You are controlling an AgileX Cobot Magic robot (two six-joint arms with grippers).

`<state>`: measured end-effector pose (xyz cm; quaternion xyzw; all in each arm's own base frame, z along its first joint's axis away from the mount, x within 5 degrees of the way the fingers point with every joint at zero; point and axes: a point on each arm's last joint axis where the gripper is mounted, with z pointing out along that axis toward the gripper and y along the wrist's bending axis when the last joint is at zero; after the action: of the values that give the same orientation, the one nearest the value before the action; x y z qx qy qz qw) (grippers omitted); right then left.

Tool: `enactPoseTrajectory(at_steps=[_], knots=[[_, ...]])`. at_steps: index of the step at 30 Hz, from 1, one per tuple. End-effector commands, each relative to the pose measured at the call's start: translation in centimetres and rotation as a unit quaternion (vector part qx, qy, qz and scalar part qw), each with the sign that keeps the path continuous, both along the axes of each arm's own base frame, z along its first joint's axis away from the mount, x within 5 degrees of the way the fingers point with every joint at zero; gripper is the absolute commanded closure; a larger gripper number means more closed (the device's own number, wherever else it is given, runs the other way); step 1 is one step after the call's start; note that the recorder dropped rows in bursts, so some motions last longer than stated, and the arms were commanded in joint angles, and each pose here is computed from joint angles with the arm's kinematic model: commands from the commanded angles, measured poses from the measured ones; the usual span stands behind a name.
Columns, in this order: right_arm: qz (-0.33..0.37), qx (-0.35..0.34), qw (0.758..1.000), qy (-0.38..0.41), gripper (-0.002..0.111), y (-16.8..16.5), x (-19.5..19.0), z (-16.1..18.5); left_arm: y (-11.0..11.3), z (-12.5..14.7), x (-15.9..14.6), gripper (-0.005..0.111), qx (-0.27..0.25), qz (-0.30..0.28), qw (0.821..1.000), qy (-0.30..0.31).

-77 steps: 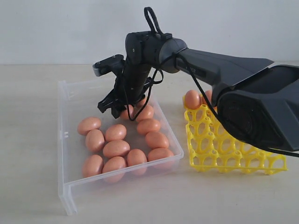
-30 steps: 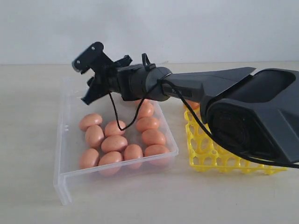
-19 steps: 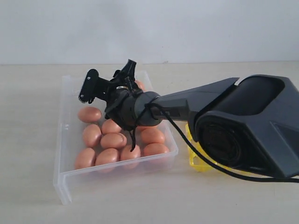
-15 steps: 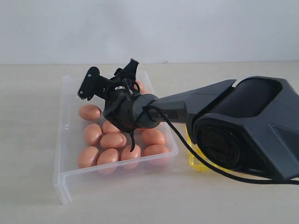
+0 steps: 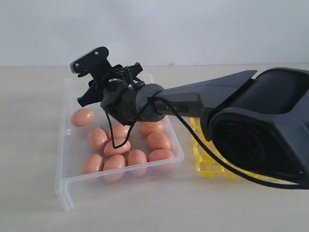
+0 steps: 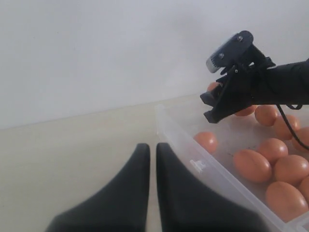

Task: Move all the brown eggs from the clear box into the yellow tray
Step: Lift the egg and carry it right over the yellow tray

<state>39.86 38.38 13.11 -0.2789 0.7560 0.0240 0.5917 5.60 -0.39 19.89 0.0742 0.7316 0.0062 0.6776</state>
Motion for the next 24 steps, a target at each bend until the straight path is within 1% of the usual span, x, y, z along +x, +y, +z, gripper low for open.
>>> enactPoseTrajectory(at_steps=[1, 3, 4, 5, 6, 7, 9, 10, 11, 13, 15, 16, 18, 19, 20, 22, 24], knots=[[0.027, 0.036, 0.999, -0.023, 0.109, 0.4, -0.4, 2.2, 0.0, -0.1, 0.0, 0.103, -0.004, -0.003, 1.000, 0.000], [0.068, -0.022, 0.995, -0.063, 0.109, 0.7, -1.0, 2.1, 0.0, -0.1, 0.0, 0.103, -0.004, -0.003, 1.000, 0.000], [0.080, -0.081, 0.988, -0.108, 0.109, 0.7, -1.7, 1.8, 0.0, -0.1, 0.0, 0.103, -0.004, -0.003, 1.000, 0.000], [0.070, -0.143, 0.976, -0.146, 0.109, 0.3, -2.1, 1.3, 0.0, -0.1, 0.0, 0.103, -0.004, -0.003, 1.000, 0.000], [0.058, -0.176, 0.969, -0.166, 0.109, -0.1, -2.2, 1.0, 0.0, -0.1, 0.0, 0.103, -0.004, -0.003, 1.000, 0.000], [0.029, -0.202, 0.961, -0.187, 0.109, -0.6, -2.5, 0.7, 0.0, -0.1, 0.0, 0.103, -0.004, -0.003, 1.000, 0.000], [-0.046, -0.219, 0.944, -0.242, 0.109, -1.9, -3.4, 0.6, 0.0, -0.1, 0.0, 0.103, -0.004, -0.003, 1.000, 0.000], [-0.063, -0.208, 0.943, -0.252, 0.109, -2.1, -3.8, 0.6, 0.0, -0.1, 0.0, 0.103, -0.004, -0.003, 1.000, 0.000], [-0.083, -0.177, 0.945, -0.263, 0.109, -2.4, -4.3, 0.7, 0.0, -0.1, 0.0, 0.103, -0.004, -0.003, 1.000, 0.000], [-0.098, -0.116, 0.950, -0.271, 0.109, -2.7, -4.9, 1.1, 0.0, -0.1, 0.0, 0.103, -0.004, -0.003, 1.000, 0.000], [-0.094, -0.034, 0.958, -0.271, 0.109, -2.9, -5.7, 1.5, 0.0, -0.1, 0.0, 0.103, -0.004, -0.003, 1.000, 0.000], [-0.078, 0.005, 0.960, -0.270, 0.109, -3.0, -6.2, 1.8, 0.0, -0.1, 0.0, 0.103, -0.004, -0.003, 1.000, 0.000], [-0.005, 0.110, 0.961, -0.252, 0.109, -3.1, -7.7, 2.7, 0.0, -0.1, 0.0, 0.103, -0.004, -0.003, 1.000, 0.000], [0.040, 0.142, 0.958, -0.244, 0.109, -3.0, -8.6, 3.2, 0.0, -0.1, 0.0, 0.103, -0.004, -0.003, 1.000, 0.000], [0.087, 0.158, 0.955, -0.236, 0.109, -3.0, -9.6, 3.7, 0.0, -0.1, 0.0, 0.103, -0.004, -0.003, 1.000, 0.000], [0.157, 0.189, 0.944, -0.219, 0.109, -3.4, -11.2, 4.8, 0.0, -0.1, 0.0, 0.103, -0.004, -0.003, 1.000, 0.000], [0.186, 0.209, 0.939, -0.201, 0.109, -4.4, -11.8, 5.4, 0.0, -0.1, 0.0, 0.103, -0.004, -0.003, 1.000, 0.000]])
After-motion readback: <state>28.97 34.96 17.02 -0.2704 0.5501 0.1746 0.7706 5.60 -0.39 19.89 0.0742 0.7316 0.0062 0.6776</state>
